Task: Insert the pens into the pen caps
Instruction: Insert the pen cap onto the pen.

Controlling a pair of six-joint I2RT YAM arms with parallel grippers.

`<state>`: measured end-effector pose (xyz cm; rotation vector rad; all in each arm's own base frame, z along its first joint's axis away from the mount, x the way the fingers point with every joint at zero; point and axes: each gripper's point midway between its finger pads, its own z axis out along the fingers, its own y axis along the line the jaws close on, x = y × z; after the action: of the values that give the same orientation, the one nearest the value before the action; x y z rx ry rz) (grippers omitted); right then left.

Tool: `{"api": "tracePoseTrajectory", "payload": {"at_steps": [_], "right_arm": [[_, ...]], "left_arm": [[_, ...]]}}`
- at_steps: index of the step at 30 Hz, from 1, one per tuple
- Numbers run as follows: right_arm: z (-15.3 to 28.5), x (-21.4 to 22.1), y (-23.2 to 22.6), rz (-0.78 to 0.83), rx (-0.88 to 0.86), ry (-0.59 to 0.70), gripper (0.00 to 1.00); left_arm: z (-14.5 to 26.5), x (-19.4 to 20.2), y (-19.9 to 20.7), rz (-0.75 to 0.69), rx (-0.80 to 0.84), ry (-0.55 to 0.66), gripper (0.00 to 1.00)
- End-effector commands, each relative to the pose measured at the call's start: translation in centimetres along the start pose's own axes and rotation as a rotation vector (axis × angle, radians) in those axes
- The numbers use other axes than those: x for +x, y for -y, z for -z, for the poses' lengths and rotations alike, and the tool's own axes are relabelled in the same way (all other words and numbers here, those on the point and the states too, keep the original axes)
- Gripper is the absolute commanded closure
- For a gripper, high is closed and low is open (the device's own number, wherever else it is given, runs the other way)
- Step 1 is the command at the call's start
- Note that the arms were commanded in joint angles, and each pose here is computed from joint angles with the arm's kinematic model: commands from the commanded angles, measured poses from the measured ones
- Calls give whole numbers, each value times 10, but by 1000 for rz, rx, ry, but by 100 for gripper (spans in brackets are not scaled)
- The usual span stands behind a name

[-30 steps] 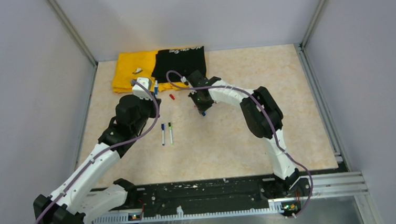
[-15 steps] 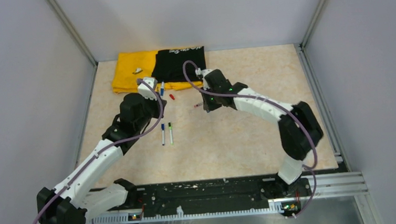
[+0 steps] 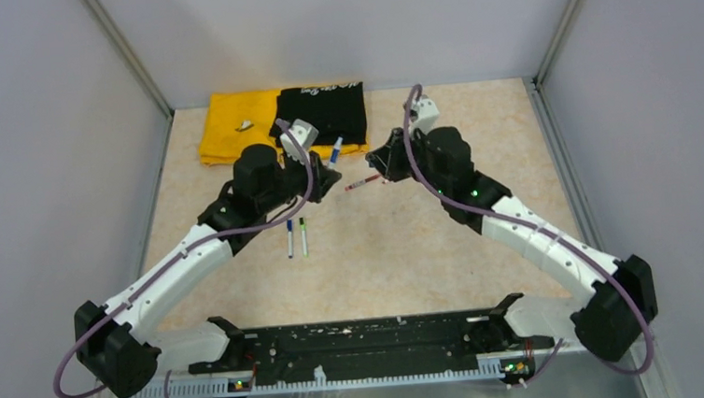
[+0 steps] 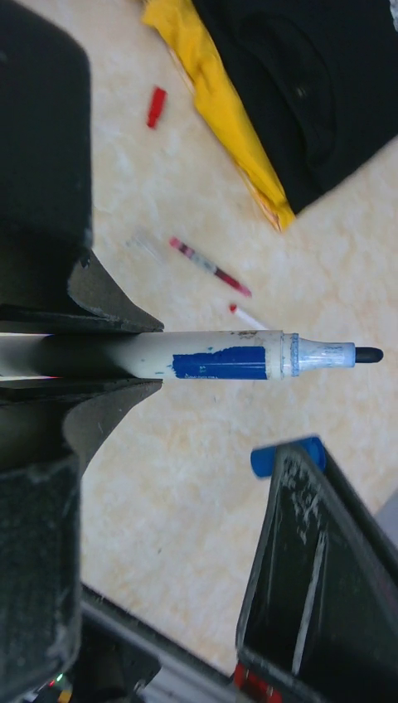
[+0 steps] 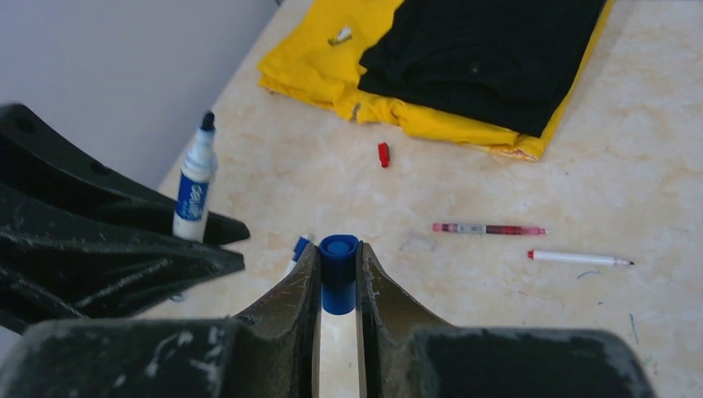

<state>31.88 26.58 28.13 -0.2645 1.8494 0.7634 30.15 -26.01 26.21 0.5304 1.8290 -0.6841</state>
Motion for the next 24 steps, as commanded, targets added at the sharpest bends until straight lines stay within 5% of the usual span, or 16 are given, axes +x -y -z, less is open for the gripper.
{"api": "tracePoseTrajectory", "payload": {"at_steps": [1,13,24], "right_arm": [[31,-62,-16,-172,-59,299,100],[87,-99,-7,-508,-118,631,100],[108,-113,-33,-478,-316,736,100]], "left_arm": [[-3,-18,55,4,190,39,100],[3,-25,116,94,407,114,100],[4,-19,136,45,495,85,100]]}}
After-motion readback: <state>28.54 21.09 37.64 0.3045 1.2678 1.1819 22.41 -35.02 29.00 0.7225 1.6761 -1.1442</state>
